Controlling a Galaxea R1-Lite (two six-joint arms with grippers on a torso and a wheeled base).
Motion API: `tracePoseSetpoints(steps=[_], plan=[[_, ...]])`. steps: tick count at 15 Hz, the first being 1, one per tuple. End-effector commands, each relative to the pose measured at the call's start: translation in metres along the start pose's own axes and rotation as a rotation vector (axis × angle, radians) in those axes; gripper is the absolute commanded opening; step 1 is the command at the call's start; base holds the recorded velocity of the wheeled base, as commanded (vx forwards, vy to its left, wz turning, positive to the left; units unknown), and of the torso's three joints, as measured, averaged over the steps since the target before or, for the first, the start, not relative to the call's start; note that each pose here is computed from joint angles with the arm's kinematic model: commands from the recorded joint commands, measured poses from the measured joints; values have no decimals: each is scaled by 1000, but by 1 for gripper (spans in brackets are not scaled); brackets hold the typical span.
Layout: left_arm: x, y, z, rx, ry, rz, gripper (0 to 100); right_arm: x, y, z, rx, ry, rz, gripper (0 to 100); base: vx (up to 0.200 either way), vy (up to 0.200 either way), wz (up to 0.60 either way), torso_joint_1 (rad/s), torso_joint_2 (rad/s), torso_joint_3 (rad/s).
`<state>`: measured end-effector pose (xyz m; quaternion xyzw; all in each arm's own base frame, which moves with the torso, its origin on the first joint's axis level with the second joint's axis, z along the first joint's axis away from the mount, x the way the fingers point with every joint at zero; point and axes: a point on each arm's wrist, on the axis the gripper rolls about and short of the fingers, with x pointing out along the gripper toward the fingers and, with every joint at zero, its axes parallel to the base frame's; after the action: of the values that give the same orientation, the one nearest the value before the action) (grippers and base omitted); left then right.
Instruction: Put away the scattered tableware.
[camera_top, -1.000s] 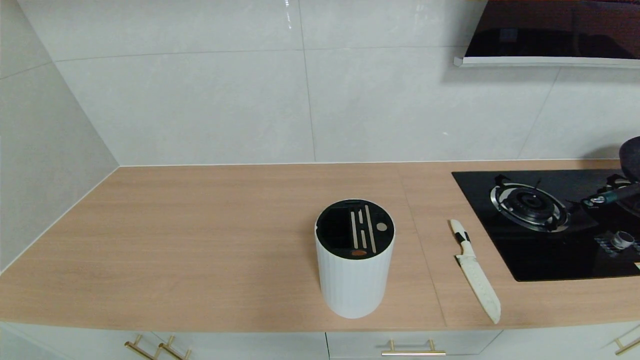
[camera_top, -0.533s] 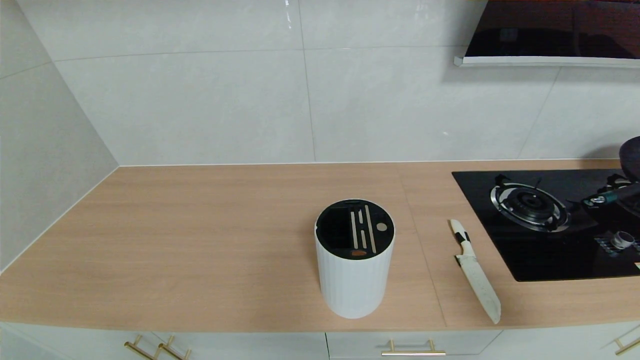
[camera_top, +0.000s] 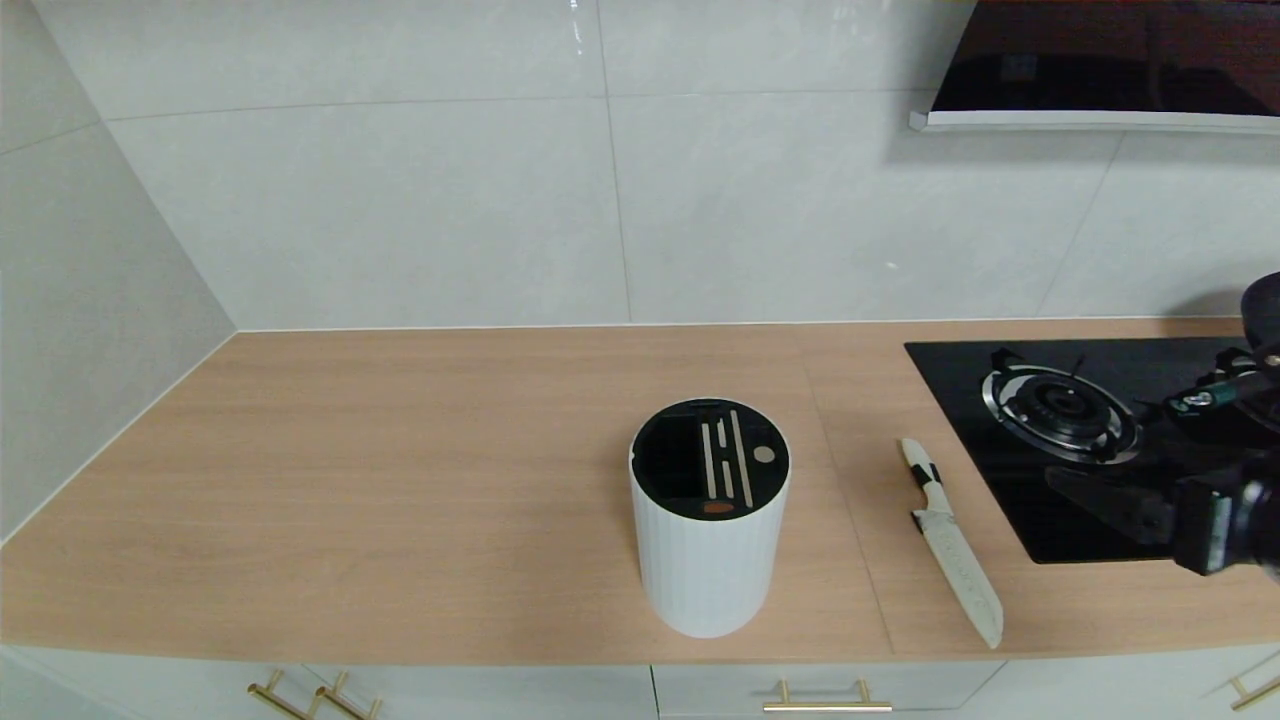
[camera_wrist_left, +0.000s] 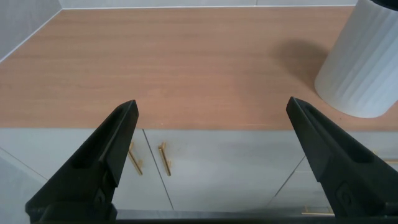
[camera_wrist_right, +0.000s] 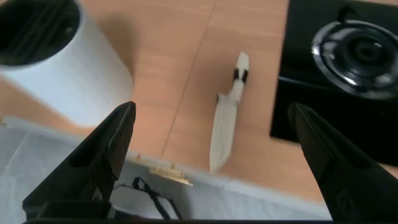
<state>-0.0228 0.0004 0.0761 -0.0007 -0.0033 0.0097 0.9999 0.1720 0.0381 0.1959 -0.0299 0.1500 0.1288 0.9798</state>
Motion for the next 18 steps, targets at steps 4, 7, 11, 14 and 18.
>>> tracePoseSetpoints(steps=[4, 7, 11, 14, 18], plan=[[0, 0, 0, 0, 0, 1, 100, 95, -2, -29, 7, 225, -19, 100, 0, 0, 0, 0, 0, 0], [0, 0, 0, 0, 0, 1, 100, 129, -6, -55, 11, 283, -35, 100, 0, 0, 0, 0, 0, 0], [0, 0, 0, 0, 0, 1, 100, 165, -10, -91, 2, 285, -123, 100, 0, 0, 0, 0, 0, 0], [0, 0, 0, 0, 0, 1, 100, 179, -10, -108, 2, 281, -127, 100, 0, 0, 0, 0, 0, 0], [0, 0, 0, 0, 0, 1, 100, 190, -18, -118, 13, 271, -147, 100, 0, 0, 0, 0, 0, 0]])
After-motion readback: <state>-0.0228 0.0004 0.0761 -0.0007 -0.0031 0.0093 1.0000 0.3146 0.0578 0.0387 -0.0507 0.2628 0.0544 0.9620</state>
